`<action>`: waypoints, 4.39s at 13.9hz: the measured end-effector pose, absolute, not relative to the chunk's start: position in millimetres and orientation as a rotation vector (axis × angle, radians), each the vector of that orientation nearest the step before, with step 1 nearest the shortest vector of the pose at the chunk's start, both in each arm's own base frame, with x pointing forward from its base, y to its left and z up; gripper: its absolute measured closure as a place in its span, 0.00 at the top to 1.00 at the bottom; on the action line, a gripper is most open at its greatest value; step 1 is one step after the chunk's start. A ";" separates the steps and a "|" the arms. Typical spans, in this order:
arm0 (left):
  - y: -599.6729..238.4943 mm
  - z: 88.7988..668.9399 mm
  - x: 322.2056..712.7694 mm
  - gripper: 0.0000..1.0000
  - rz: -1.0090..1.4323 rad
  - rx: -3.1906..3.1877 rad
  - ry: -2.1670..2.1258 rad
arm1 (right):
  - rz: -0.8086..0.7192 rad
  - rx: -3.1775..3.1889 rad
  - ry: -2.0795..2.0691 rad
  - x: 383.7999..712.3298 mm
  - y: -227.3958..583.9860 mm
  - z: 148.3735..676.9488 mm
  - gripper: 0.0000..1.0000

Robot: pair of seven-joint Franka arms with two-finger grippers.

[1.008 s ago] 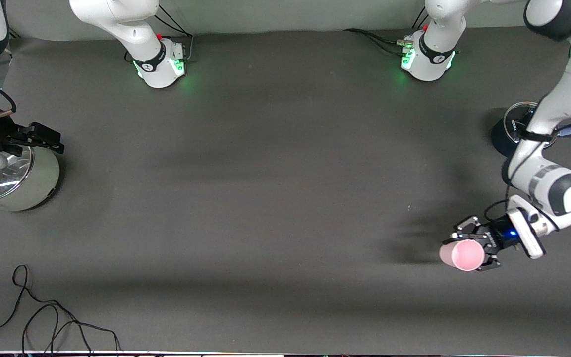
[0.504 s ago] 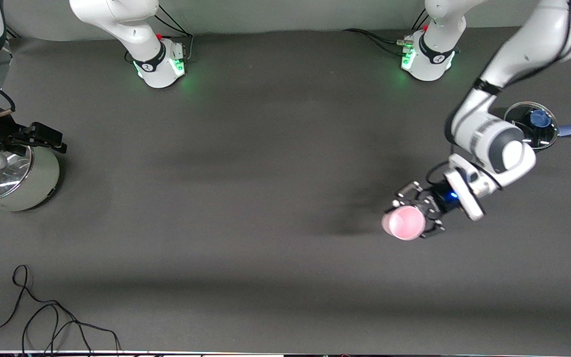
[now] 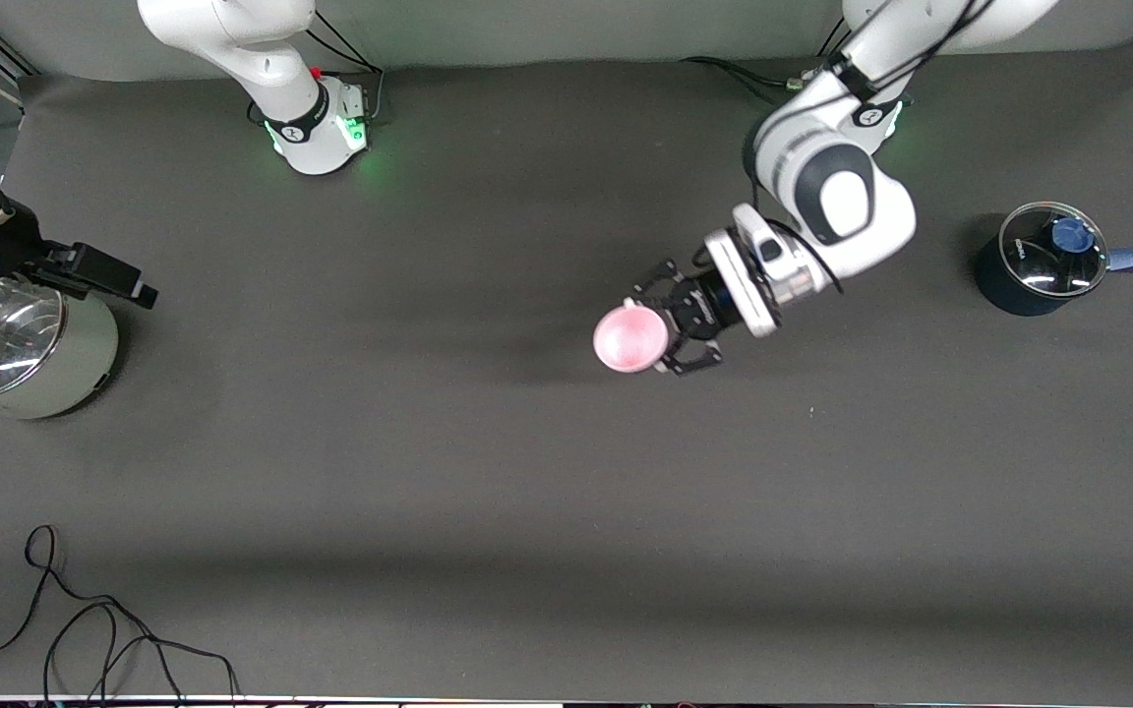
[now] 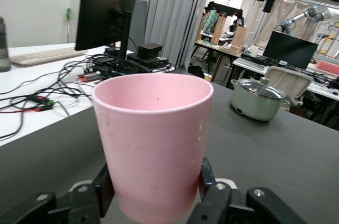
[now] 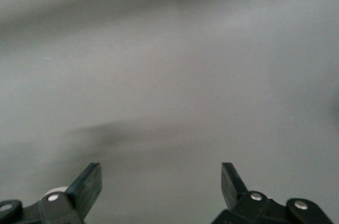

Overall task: Transfer pink cup from left to right arm
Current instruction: 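Lift the pink cup with the left gripper toward the table middle, then reach the right gripper to the cup rim beside the left gripper, then grip the cup rim with the right gripper while the left gripper releases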

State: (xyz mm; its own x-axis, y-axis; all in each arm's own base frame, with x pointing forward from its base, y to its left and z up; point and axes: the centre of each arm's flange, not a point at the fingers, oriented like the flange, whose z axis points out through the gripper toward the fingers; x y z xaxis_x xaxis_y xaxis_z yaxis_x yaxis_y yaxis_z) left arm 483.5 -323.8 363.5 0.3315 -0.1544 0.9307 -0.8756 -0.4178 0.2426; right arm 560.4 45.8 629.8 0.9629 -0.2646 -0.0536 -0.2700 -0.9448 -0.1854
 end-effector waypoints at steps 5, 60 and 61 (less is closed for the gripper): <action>-348.2 399.0 481.1 0.66 1.186 1.745 -0.919 | 0.081 -2.860 0.608 571.1 152.0 636.2 1.00; -337.1 410.4 524.9 0.99 1.282 1.829 -0.883 | -0.135 -2.820 0.962 600.3 384.0 560.1 0.04; -329.4 406.6 528.2 0.99 1.282 1.845 -0.873 | -0.096 -2.875 0.891 608.2 356.5 563.5 0.04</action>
